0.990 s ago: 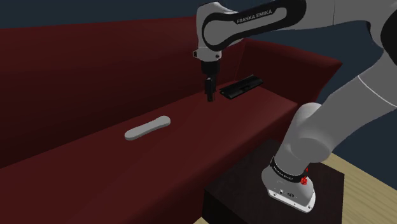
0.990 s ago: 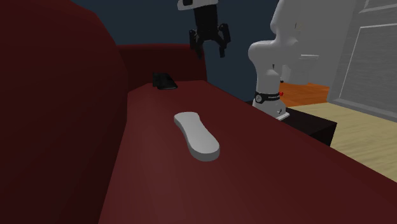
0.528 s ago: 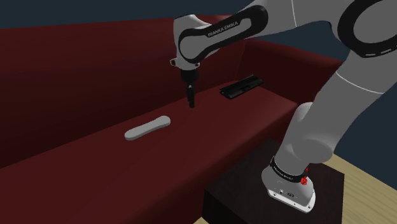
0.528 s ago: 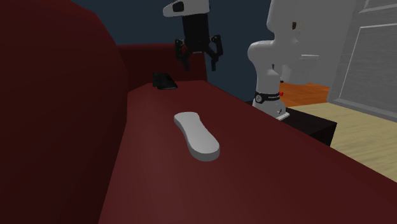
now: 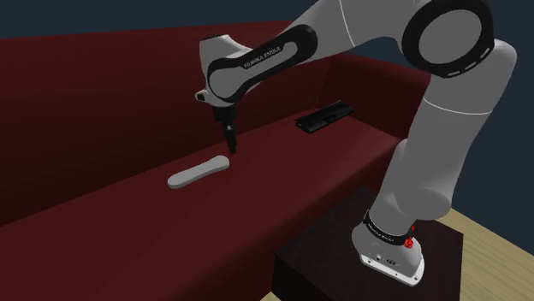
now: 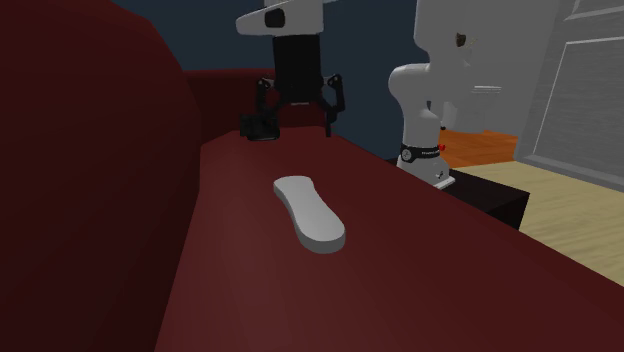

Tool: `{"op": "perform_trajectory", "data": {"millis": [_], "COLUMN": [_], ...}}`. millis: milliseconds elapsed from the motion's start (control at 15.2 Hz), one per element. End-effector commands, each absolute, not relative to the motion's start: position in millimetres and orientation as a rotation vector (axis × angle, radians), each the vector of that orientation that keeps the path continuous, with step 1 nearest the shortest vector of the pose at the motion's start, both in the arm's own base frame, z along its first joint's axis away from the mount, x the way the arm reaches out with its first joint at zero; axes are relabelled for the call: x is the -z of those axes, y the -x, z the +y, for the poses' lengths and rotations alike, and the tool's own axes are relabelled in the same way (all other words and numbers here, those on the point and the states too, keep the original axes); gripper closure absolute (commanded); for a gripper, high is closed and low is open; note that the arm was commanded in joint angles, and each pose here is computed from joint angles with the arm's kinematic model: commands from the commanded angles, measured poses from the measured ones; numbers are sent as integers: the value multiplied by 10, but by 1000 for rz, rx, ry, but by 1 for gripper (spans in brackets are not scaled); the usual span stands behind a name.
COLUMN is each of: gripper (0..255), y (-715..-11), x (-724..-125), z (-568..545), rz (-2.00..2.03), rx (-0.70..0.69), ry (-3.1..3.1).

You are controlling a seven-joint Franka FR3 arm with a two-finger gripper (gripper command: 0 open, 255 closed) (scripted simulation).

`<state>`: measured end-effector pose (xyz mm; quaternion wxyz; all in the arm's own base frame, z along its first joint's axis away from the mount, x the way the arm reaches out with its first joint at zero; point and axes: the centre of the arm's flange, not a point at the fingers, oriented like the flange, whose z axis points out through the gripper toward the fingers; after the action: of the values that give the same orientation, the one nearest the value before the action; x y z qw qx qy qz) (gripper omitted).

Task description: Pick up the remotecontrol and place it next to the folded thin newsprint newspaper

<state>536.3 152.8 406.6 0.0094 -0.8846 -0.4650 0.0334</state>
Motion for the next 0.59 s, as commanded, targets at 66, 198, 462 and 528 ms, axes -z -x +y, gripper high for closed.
{"op": "perform_trajectory", "data": {"millis": [66,198,462,528], "gripper": [0,0,0,0], "y": [-5538,-5634,-5781,-5788], "x": [-3934,-3858,-3713,-3705], "z": [1847,2069,2530,2557], "rz": [-1604,-1701,-1888,-1899], "rx": [-72,-52,-11,-9], "ry": [2687,2633,2515,2508]}}
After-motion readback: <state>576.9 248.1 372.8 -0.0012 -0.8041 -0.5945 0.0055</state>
